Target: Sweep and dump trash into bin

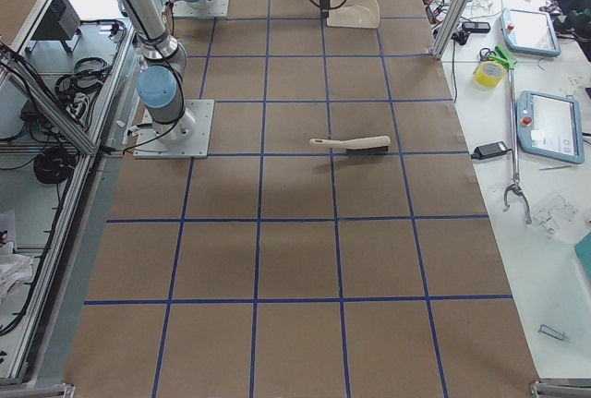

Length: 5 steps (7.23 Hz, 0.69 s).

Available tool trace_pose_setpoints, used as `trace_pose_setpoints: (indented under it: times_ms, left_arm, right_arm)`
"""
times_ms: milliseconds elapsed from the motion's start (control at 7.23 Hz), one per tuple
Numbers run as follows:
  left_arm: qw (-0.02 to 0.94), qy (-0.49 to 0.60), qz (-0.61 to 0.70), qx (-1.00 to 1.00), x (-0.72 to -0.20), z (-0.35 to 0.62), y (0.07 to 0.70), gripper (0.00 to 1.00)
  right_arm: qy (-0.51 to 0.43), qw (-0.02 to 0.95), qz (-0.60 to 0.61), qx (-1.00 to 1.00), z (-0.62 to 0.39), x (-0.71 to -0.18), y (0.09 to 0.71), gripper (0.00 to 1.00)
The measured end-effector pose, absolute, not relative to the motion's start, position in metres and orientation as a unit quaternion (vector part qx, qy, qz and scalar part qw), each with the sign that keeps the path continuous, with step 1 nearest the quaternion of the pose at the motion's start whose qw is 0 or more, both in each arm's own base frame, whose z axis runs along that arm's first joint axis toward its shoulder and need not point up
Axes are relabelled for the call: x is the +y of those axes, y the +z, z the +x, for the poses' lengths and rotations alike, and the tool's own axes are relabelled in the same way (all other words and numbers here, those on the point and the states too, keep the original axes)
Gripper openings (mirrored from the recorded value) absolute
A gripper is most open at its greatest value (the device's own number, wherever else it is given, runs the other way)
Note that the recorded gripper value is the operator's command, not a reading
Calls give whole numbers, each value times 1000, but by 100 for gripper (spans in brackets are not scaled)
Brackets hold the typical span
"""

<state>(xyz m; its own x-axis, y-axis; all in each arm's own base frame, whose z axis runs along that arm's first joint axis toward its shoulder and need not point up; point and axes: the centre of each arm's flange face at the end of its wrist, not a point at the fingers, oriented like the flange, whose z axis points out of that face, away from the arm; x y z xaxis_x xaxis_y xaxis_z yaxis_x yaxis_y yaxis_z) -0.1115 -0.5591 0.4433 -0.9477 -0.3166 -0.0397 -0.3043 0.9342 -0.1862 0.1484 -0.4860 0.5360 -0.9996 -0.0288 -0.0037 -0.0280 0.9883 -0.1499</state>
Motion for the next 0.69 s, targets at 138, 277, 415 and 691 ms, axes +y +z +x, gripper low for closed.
trace_pose_setpoints:
  times_ms: [138, 277, 415, 691]
  left_arm:
    - [38, -77, -134, 987, -546, -122, 451, 100]
    - [40, -63, -89, 993, -534, -131, 459, 100]
    - [24, -48, -42, 998, -522, -139, 465, 100]
    - [-6, -37, -9, 999, -504, -147, 479, 100]
  right_arm:
    - [-75, 3, -14, 997, 148, -486, 536, 100]
    - [-75, 3, -14, 997, 149, -486, 536, 100]
    - [-75, 3, -14, 997, 148, -486, 536, 100]
    - [-75, 3, -14, 997, 148, -486, 536, 100]
